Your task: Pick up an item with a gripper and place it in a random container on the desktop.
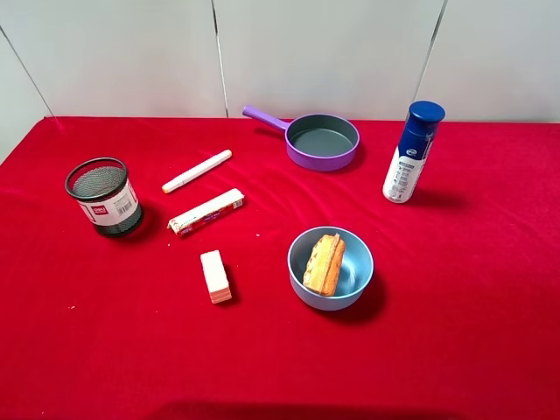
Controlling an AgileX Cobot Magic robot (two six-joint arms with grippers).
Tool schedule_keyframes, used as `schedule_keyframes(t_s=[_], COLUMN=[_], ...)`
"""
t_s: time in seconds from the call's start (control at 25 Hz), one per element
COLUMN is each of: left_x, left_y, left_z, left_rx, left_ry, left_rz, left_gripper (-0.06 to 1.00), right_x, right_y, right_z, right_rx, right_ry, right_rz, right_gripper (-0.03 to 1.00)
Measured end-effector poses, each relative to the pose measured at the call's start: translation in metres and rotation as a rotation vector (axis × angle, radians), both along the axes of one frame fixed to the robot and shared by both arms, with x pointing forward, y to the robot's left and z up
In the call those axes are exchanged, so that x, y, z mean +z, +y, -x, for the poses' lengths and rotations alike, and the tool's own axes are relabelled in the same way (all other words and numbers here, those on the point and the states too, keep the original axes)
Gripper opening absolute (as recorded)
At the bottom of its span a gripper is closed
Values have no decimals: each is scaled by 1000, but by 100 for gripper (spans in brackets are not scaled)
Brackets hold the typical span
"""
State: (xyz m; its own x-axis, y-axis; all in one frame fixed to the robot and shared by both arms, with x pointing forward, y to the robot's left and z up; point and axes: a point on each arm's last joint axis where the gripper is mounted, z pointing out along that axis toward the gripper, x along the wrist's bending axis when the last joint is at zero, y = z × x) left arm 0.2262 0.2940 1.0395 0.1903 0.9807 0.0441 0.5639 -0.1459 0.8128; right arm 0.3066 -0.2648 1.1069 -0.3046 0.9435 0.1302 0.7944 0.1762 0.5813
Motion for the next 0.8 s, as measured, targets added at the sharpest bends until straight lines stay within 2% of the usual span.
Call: schedule_keyframes(t_s=[0.32,0.56,0.8], left_x=[0,0,0], left_y=[0,0,0], left_z=[0,0,0], left_rx=[0,0,0], left_ry=[0,0,0], left_rz=[0,0,0], left_gripper=[85,85,85], right_x=[-6,-18,-40], right_y=[-26,-29,-28], right_z=[41,57,67], right_rx=[-252,-397,-439], right_ry=[-260,-355,-431], right_rz=[-2,14,21], right_gripper=[69,69,69])
